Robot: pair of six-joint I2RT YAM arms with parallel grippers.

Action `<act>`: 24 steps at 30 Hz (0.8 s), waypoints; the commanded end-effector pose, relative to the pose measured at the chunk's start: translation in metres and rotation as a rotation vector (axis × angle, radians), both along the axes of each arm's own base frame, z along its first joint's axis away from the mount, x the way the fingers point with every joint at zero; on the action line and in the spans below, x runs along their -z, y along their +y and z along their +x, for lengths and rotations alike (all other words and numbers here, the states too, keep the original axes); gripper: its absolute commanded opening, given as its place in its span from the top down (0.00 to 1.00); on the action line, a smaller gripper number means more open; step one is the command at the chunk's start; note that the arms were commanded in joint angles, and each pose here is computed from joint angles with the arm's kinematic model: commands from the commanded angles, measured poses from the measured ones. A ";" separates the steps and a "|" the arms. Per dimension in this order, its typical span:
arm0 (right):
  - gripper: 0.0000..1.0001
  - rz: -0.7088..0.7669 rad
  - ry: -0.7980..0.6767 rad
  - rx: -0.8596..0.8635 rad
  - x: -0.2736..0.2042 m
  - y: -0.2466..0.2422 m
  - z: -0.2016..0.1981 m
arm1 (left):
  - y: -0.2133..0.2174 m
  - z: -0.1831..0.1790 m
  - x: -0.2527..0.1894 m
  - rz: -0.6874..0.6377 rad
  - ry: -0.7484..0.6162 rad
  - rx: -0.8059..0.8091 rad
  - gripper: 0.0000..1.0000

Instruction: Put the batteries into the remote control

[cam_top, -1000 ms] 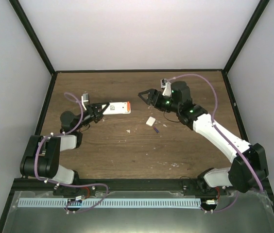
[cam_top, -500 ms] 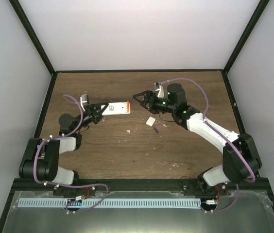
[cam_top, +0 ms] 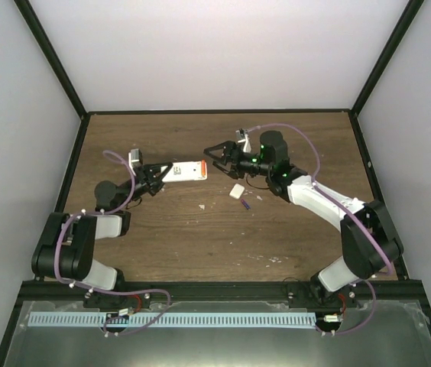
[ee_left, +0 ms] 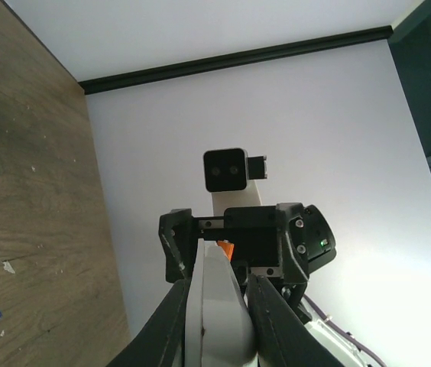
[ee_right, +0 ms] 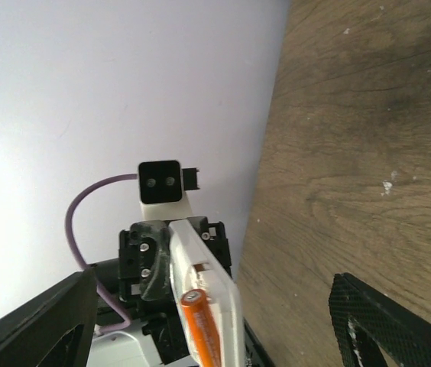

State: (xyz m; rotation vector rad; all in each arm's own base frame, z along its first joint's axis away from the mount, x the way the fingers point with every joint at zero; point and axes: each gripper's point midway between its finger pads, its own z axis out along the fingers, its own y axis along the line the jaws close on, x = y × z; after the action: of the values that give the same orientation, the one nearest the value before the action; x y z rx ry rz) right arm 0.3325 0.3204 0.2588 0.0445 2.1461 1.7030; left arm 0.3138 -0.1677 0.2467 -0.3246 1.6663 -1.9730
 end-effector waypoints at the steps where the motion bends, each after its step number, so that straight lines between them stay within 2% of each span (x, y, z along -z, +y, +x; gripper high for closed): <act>1: 0.21 0.061 -0.046 -0.031 -0.022 0.004 -0.002 | 0.000 -0.005 -0.014 -0.018 -0.090 -0.008 1.00; 12: 0.25 0.058 -0.008 -0.088 -0.013 0.016 -0.006 | -0.001 -0.002 -0.013 -0.014 -0.095 -0.012 1.00; 24: 0.37 0.107 -0.009 -0.141 -0.021 0.025 -0.012 | -0.002 0.000 -0.011 -0.004 -0.105 -0.016 1.00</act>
State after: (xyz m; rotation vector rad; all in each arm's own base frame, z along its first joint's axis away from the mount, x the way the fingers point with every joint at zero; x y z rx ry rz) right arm 0.3237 0.3379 0.2538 -0.0103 2.1690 1.8337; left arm 0.3165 -0.1701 0.2396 -0.3307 1.6751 -1.9716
